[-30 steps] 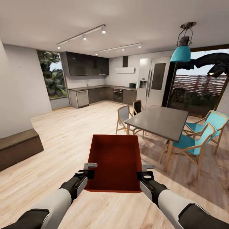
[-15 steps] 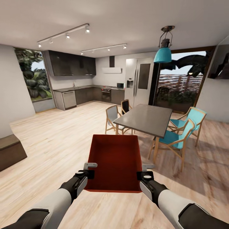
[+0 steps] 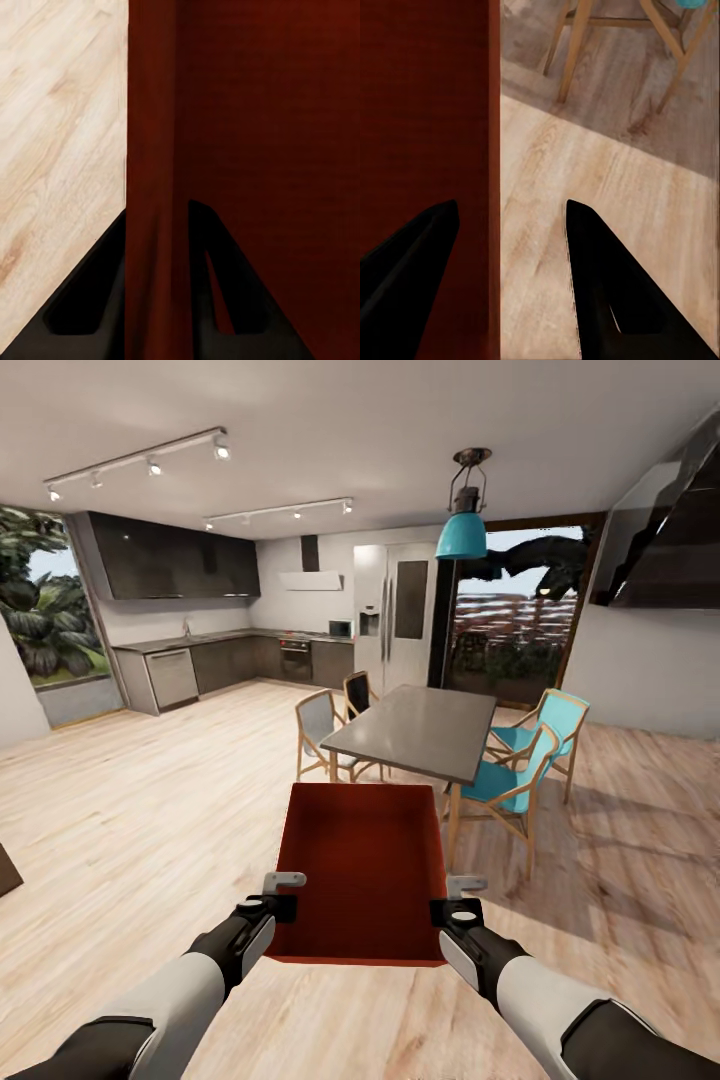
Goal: Move the two storage containers from the living room to the garage. In the garage, place one container on the floor and stack the other container on top of it (either order is fine).
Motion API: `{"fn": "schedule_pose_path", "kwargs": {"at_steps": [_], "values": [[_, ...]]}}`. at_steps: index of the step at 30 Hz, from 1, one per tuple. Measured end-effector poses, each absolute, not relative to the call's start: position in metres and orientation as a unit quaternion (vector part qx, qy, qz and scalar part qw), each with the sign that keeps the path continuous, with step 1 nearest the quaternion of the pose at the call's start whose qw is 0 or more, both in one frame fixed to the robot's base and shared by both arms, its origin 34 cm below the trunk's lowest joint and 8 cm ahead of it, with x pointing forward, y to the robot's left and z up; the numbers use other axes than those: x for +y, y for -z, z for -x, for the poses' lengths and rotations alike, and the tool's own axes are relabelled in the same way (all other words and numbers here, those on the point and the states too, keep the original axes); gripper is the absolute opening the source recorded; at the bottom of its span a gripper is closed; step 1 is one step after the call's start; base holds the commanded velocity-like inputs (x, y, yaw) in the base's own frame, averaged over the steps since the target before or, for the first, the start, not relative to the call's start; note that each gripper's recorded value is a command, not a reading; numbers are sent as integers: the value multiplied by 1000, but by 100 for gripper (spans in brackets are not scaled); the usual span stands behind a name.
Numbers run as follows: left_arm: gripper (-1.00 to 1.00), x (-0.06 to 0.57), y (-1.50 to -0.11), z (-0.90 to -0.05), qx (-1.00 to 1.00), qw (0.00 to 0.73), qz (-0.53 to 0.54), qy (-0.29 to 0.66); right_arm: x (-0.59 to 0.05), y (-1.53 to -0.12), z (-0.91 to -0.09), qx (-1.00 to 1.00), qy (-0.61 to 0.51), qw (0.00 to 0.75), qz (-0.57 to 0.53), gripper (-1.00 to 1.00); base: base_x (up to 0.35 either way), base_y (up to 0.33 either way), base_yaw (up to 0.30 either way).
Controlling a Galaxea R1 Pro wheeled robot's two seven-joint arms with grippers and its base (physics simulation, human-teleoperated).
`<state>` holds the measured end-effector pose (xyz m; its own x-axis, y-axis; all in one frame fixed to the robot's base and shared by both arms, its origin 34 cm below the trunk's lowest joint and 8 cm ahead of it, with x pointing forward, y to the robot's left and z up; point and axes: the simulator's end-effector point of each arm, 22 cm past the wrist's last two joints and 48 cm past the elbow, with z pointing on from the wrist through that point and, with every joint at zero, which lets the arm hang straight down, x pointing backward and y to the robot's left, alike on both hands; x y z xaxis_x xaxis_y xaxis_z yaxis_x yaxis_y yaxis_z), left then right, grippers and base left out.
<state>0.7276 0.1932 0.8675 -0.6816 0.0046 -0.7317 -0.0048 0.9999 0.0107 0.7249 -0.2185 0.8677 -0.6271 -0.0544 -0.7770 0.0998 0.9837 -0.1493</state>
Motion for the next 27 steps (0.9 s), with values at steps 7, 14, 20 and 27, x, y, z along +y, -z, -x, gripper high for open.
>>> {"fn": "schedule_pose_path", "kwargs": {"at_steps": [7, 14, 20, 27], "values": [[-100, 193, -867, -728, 917, 399, 0, -6, -218, -868, -725, 897, 89, 432, -13, -100, 0, 0, -260], [-100, 193, -867, -728, 917, 399, 0, -6, -219, -868, -725, 898, 89, 432, -13, -100, 0, 0, -260], [-100, 193, -867, -728, 917, 399, 0, -6, -218, -868, -725, 898, 89, 432, -13, -100, 0, 0, -260], [-100, 193, -867, -728, 917, 399, 0, -6, -219, -868, -725, 898, 89, 432, -13, -100, 0, 0, -260]]}}
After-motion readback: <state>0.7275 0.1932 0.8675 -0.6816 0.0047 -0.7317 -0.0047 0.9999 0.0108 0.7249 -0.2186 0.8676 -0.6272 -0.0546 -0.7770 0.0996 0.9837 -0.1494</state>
